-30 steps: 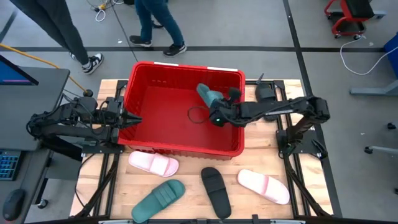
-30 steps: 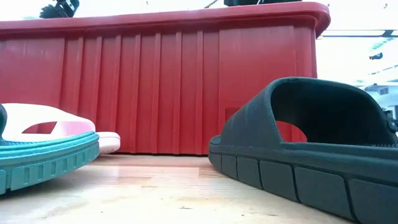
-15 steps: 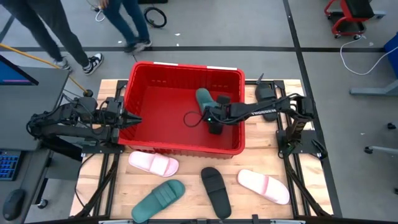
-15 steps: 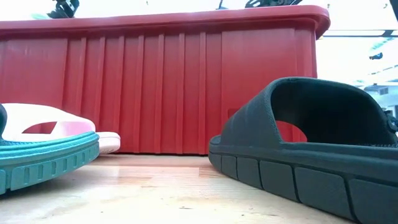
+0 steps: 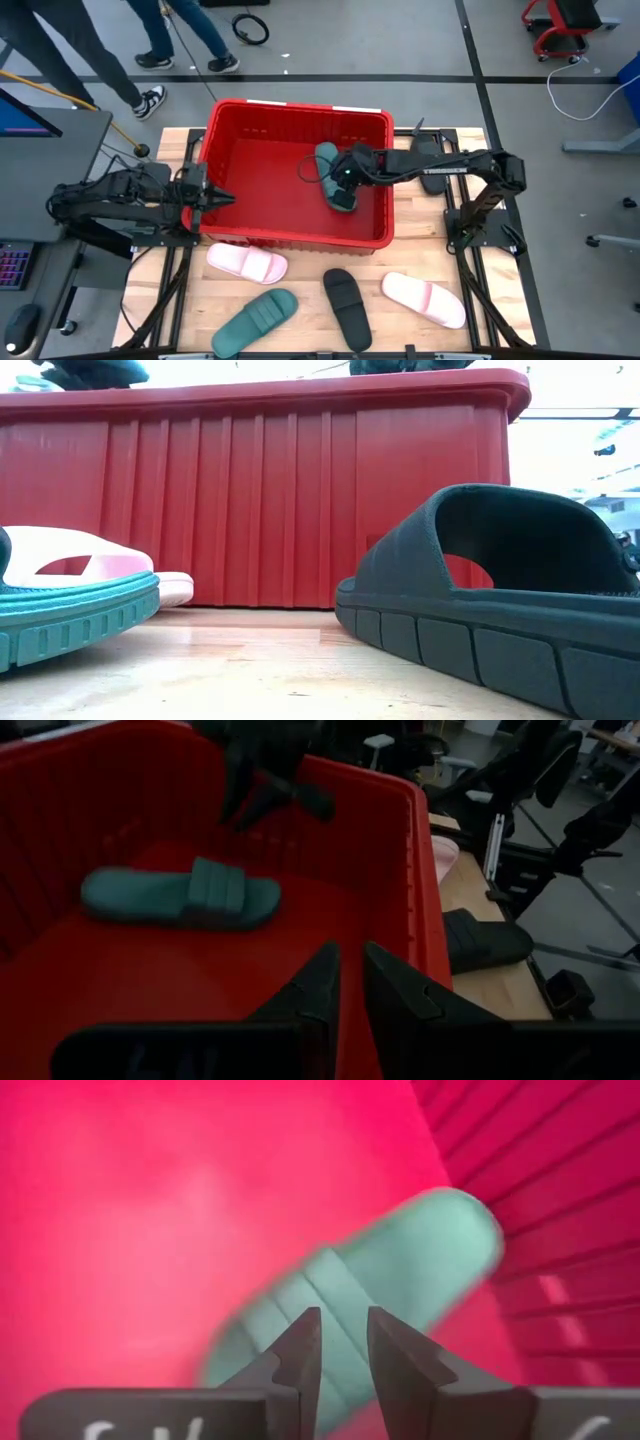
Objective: Pick and place slides into bin
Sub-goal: Put the top green slide into the red bin, then put the top black slide into the red bin
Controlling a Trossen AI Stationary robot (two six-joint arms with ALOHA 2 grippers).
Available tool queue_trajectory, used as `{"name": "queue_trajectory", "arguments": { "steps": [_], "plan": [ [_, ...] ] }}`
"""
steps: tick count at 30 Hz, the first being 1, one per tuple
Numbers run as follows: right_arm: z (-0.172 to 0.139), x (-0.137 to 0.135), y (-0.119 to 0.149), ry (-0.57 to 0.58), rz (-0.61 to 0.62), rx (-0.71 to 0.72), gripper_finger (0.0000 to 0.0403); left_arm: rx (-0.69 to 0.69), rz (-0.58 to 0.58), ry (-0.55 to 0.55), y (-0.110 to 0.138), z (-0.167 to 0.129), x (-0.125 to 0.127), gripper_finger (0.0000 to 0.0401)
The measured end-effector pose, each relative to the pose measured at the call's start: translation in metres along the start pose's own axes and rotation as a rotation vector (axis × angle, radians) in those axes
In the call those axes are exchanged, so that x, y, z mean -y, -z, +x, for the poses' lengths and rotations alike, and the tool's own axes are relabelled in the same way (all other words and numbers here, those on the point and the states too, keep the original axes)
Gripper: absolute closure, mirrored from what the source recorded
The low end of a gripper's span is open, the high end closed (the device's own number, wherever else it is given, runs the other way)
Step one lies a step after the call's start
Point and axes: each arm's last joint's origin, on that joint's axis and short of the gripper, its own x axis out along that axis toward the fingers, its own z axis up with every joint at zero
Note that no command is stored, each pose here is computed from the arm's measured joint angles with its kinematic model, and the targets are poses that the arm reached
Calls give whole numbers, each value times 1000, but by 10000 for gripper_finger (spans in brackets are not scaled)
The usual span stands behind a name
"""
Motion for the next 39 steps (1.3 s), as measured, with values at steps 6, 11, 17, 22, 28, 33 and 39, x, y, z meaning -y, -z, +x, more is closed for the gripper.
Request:
{"name": "queue_trajectory", "arguments": {
  "steps": [6, 11, 17, 22, 28, 33, 39],
  "plan": [
    [-14, 2, -3, -37, 16, 30, 303, 42, -19, 11, -3, 1, 1, 349],
    [20, -4, 9, 39, -68, -76, 286, 109, -22, 27, -9, 0, 2, 349],
    [44, -10, 16, 39, -172, -140, 256, 113, -23, 28, -10, 0, 2, 348],
    [19, -2, 7, 133, -166, -85, 244, 113, -22, 28, -10, 0, 2, 348],
    [-69, 14, -20, 163, -78, 145, 253, 113, -22, 28, -10, 0, 2, 349],
    [-172, 28, -17, 44, 100, 321, 265, 113, -21, 28, -10, 0, 2, 349],
    [-229, 32, 40, -196, 308, 219, 270, 113, -19, 28, -10, 0, 2, 349]
  ]
}}
